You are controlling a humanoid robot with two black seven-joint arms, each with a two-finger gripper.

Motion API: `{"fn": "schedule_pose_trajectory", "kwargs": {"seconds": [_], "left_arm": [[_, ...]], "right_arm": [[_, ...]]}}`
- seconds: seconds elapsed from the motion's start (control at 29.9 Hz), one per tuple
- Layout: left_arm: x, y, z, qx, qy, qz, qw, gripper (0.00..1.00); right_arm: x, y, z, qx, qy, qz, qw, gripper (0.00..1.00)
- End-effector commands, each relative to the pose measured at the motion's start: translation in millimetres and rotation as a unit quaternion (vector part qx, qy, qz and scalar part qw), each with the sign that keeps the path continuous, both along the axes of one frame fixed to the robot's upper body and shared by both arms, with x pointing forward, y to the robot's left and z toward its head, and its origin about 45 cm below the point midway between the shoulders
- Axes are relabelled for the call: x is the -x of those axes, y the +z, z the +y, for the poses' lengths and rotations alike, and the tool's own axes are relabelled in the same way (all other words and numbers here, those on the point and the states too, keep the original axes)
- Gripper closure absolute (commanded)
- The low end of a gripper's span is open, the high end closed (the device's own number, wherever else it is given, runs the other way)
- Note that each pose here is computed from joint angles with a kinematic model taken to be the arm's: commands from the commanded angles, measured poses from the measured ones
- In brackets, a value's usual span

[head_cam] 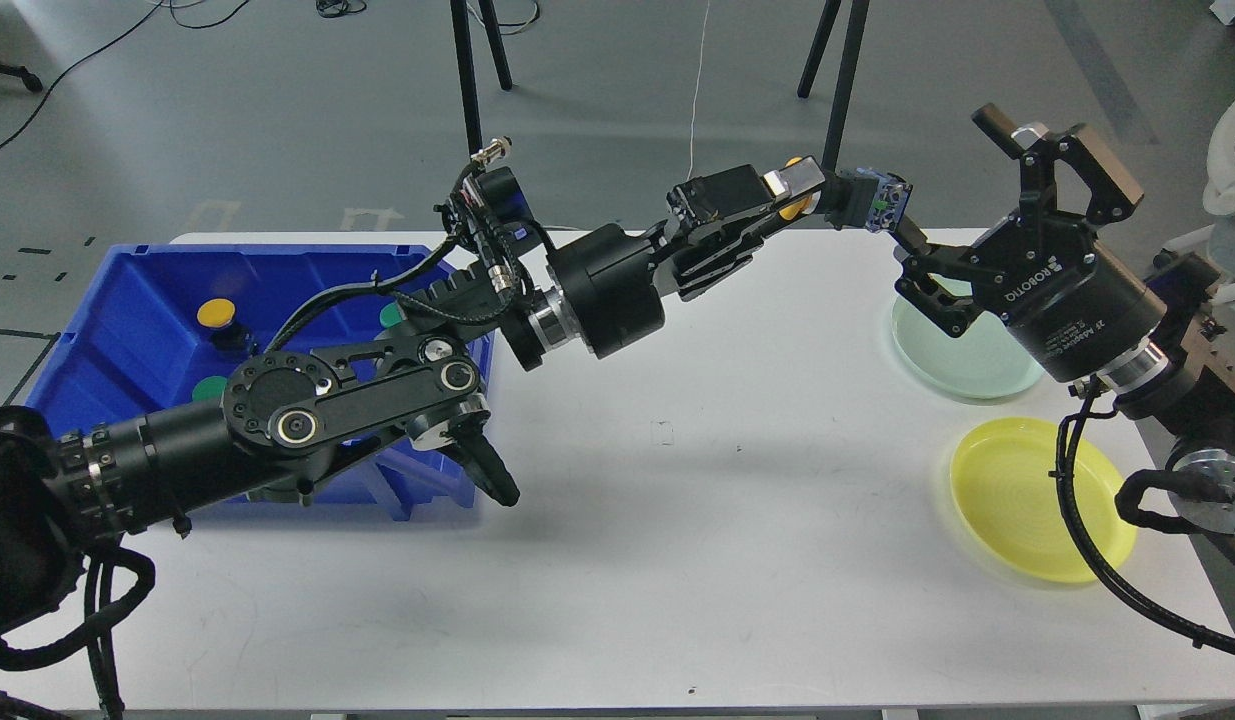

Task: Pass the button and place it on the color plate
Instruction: 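Extend the left gripper with the button toward the right gripper, then grasp the yellow button from the left gripper with the right gripper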

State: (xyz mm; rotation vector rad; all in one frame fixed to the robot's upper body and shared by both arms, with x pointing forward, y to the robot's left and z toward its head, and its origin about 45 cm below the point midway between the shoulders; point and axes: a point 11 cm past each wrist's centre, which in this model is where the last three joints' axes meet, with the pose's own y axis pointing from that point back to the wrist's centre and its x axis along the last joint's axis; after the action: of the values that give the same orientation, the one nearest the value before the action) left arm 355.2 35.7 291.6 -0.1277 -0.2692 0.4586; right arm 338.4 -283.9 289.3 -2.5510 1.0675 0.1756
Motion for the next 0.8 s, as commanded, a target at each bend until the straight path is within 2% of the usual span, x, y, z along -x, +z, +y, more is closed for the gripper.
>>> {"fn": "schedule_pose_trajectory", "kwargs": {"seconds": [0.0,0.37,0.77], "left_arm": [[0.0,0.0,0.0,0.0,0.0,0.0,1.0,0.92],[1.4,-1.7,-1.4,-0.002,-0.002,0.001,1.0,0.92],[2.8,-2.2,-3.4,-0.005,-0.004,-0.005,1.0,0.93]], "right_arm": [[3.6,-9.8,8.8,0.004,0.014,0.014,1.0,0.01],[5.0,-16.0,20.9,-0.007,0.026,0.021,0.999,0.03],[4.3,-13.4,22.7,-0.008,0.028,0.018,0.999,0.13]]}}
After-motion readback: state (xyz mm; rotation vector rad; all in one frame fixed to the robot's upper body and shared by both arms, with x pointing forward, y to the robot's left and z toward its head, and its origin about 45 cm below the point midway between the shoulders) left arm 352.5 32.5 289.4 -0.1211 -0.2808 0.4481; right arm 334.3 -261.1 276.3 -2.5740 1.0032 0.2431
